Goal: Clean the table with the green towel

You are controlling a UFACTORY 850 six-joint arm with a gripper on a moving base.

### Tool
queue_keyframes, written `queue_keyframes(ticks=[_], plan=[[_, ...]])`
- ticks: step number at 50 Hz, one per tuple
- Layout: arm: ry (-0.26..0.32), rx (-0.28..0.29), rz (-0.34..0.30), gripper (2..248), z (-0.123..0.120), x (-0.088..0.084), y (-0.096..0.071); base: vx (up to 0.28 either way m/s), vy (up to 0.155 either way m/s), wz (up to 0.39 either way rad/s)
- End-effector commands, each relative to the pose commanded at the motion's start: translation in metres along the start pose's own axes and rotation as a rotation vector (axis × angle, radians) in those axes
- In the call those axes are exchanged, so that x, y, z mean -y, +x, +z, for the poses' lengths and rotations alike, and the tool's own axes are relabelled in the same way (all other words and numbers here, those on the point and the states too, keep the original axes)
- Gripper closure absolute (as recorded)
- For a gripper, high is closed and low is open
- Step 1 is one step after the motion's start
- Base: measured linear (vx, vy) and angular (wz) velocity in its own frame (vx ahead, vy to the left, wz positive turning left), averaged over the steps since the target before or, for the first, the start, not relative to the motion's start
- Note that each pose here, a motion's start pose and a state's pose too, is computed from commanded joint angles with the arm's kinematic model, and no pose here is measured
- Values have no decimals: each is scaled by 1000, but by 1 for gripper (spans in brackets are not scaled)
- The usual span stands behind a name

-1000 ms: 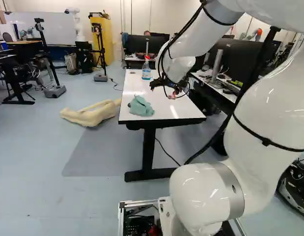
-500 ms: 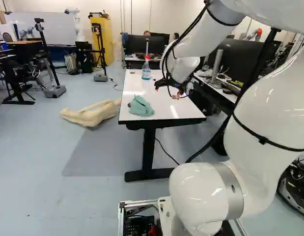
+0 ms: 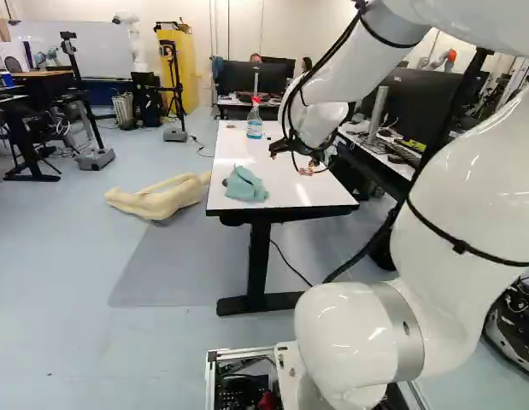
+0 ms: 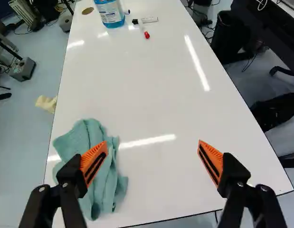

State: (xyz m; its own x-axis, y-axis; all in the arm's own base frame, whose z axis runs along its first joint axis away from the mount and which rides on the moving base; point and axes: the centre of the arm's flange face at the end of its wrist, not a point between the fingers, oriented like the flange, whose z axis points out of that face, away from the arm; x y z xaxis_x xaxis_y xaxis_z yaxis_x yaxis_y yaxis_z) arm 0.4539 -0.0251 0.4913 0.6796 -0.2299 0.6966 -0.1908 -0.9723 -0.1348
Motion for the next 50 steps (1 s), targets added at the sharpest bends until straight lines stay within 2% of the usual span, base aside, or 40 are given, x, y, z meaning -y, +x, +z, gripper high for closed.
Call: queue_keyframes(ticks=[25,50], plan=[[-3,-65,-34,3,-2,-4,-30,0,0,0],[4,-166,-88,3,-7,-10,-78,0,0,0]])
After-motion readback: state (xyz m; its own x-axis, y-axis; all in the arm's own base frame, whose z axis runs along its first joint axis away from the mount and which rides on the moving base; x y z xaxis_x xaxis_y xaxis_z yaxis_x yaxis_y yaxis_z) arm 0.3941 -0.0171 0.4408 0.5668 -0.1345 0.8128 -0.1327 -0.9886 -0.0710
